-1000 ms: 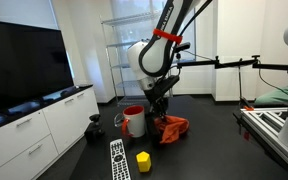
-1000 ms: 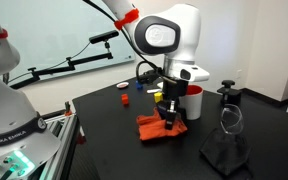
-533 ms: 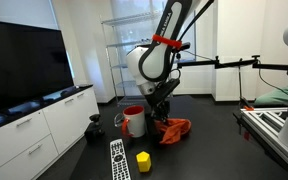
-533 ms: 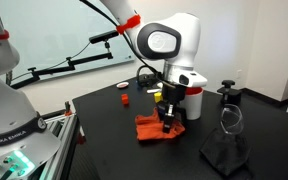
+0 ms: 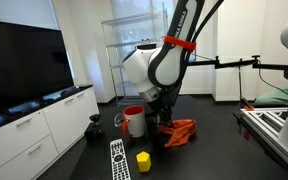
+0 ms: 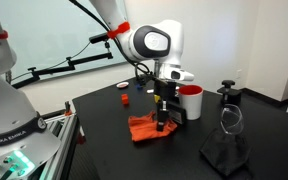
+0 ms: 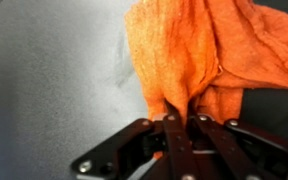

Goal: Use the orange towel to wipe the tabletop.

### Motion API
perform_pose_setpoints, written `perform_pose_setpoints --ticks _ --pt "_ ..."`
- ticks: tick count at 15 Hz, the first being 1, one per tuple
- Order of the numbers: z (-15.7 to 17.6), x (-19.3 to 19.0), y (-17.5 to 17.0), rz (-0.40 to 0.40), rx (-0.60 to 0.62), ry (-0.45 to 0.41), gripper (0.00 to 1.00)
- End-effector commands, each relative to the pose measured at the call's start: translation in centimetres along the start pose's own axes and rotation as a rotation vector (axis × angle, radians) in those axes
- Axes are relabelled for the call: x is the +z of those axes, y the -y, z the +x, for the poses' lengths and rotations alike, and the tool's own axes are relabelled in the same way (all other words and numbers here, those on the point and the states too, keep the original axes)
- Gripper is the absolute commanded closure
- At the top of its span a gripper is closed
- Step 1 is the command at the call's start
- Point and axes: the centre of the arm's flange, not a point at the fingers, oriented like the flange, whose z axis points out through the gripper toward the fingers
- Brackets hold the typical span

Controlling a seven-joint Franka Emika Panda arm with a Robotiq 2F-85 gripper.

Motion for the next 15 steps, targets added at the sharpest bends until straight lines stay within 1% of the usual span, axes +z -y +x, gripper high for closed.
perform_pose_setpoints --ticks 1,5,7,9,11,13,15 --pt "-4.5 0.9 2.1 -0.096 -0.107 -0.023 0.98" --pt "-8.0 0.9 4.0 -0.140 -0.208 -0.049 0.98" --pt "-9.2 1.2 4.5 -0.139 -0.242 -0.048 0.98" --pt "-9.7 1.2 4.8 -0.137 -0.253 -0.053 0.98" --pt "-8.7 0.6 4.6 -0.120 -0.233 -0.049 0.98" --pt "-7.1 0.1 3.7 -0.098 -0.198 -0.037 0.98" --pt "-5.1 -0.5 2.0 -0.066 -0.145 -0.038 0.98"
